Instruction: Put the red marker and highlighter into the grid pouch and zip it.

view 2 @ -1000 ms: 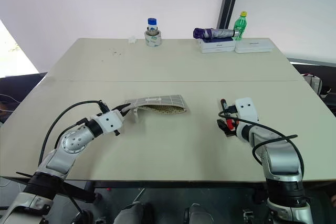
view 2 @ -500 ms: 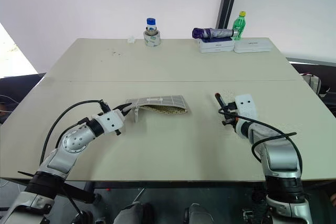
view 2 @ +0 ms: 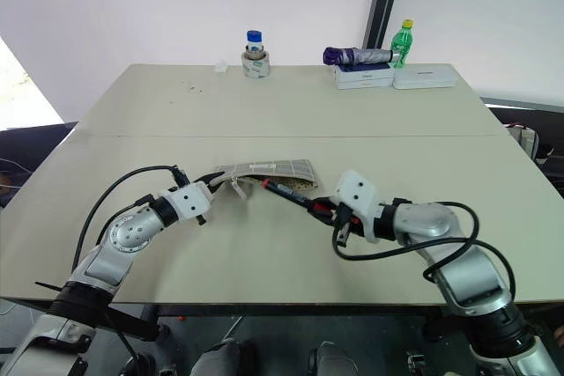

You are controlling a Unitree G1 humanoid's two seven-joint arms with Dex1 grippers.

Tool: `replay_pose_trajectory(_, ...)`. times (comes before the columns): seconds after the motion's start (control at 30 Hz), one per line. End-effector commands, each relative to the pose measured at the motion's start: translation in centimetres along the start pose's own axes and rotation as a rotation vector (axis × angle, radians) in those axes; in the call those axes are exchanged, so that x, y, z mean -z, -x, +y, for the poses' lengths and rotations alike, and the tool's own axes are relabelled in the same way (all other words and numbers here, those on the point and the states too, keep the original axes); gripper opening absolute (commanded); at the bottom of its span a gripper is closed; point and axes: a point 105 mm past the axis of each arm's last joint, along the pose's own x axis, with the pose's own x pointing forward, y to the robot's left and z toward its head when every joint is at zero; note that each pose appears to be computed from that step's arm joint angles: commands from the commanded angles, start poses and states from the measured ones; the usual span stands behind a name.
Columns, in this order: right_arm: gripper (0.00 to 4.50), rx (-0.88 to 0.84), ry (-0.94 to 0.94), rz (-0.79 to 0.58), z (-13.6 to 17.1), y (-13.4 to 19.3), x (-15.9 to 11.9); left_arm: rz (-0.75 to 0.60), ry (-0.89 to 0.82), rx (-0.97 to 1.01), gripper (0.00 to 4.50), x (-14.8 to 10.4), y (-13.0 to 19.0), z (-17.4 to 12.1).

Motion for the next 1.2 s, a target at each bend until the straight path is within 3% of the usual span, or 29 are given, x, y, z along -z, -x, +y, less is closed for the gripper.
replay_pose_trajectory(0.03,0.32,0.058,0.086,0.006,-1.5,-0.2,-0.5,-0.053,-0.024,-0.032,0.0,-1.4,0.0,1.0)
replay_pose_trajectory(0.33,0.32,0.101,0.19,0.073,-3.5,-1.3,0.2,-0.099,-0.008,0.003,0.0,-2.5,0.1,0.4)
replay_pose_trajectory(0.63,0.32,0.083,0.36,0.027,-2.7,-4.8,-2.9,-0.174,0.035,0.077,0.0,-4.5,-0.4,-1.3)
replay_pose_trajectory(0.8,0.32,0.09,0.546,0.053,-3.0,-5.3,-3.2,-0.18,0.054,0.1,0.0,-4.6,-0.2,-1.6)
replay_pose_trajectory(0.87,0.32,0.081,0.505,0.054,-3.2,-5.1,-2.9,-0.168,0.048,0.095,0.0,-4.3,-0.1,-1.4)
replay_pose_trajectory(1.1,3.7,0.008,0.479,-0.042,-2.4,-3.5,-4.4,-0.144,0.09,0.056,0.0,-3.7,0.0,-0.8)
replay_pose_trajectory(1.2,3.7,-0.055,0.455,-0.115,-1.5,-2.1,-5.7,-0.144,0.128,0.037,0.0,-3.8,-0.2,-0.7)
